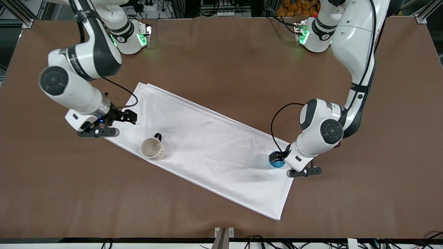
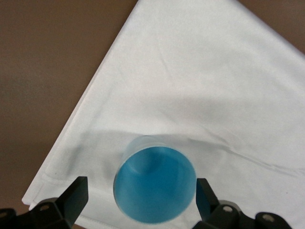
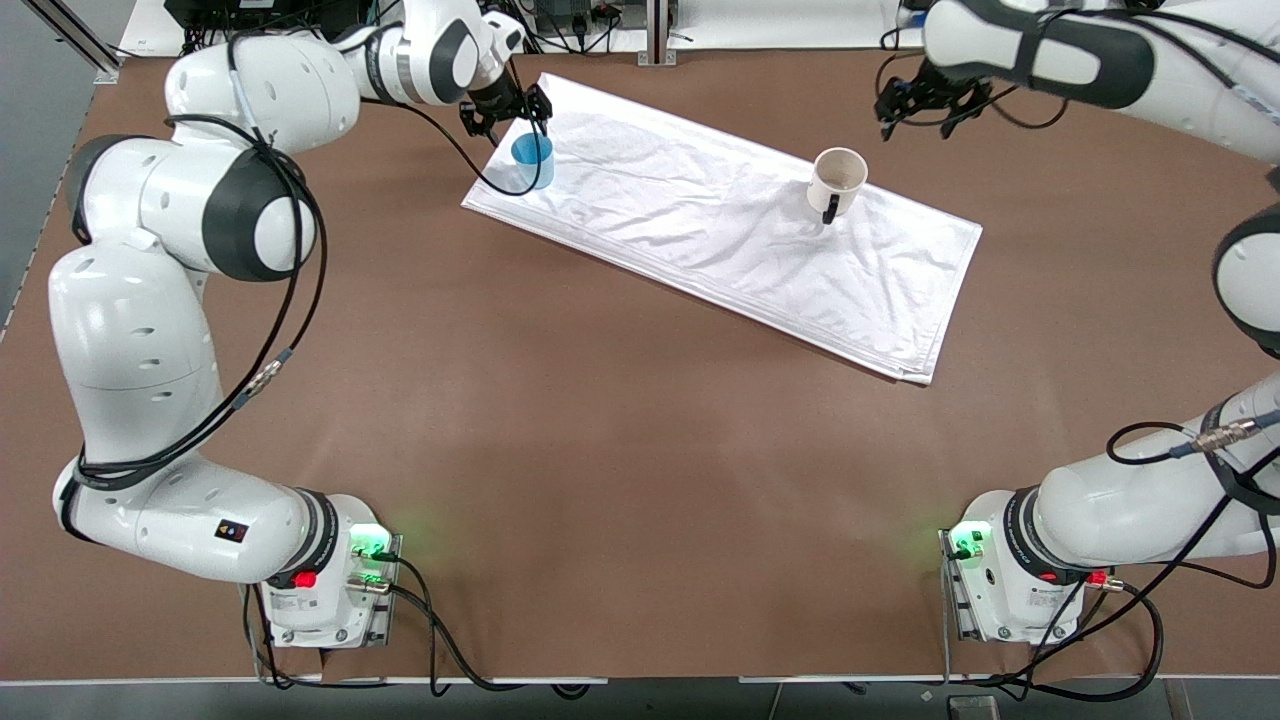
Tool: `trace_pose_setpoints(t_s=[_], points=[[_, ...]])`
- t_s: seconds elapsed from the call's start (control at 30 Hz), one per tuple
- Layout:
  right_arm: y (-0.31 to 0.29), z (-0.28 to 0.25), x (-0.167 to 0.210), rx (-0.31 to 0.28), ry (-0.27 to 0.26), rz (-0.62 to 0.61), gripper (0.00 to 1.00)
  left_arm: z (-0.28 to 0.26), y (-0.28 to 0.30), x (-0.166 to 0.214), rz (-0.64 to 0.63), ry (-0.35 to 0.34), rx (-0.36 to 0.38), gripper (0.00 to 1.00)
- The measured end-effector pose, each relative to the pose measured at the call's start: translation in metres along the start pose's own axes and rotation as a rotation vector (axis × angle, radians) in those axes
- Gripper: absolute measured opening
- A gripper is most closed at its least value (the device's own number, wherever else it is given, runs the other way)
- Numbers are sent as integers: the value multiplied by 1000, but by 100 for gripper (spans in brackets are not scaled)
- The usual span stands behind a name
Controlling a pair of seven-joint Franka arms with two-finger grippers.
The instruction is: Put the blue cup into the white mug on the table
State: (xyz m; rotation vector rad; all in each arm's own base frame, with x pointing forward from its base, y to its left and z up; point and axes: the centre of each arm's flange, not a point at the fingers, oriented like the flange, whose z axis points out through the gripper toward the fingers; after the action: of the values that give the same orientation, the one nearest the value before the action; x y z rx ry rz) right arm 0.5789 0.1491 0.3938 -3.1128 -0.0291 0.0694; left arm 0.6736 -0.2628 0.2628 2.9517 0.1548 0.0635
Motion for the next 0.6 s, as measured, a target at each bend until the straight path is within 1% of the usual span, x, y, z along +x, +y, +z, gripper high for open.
trace_pose_setpoints(t_s=[0.27, 0.4, 0.47, 0.57, 0.6], points=[[-37, 51, 6, 23, 4, 35, 100, 13, -8, 1, -10, -15, 10, 100], [-48, 72, 8, 17, 7, 45, 100, 18, -10, 1, -32, -19, 13, 98], [-51, 83, 9, 3, 11, 49, 100, 20, -10, 1, -67, -22, 14, 92], [-55, 97, 10, -15, 15, 53, 100, 24, -10, 0, -104, -26, 17, 77], [-56, 102, 10, -18, 16, 53, 100, 25, -11, -1, -112, -28, 18, 67]])
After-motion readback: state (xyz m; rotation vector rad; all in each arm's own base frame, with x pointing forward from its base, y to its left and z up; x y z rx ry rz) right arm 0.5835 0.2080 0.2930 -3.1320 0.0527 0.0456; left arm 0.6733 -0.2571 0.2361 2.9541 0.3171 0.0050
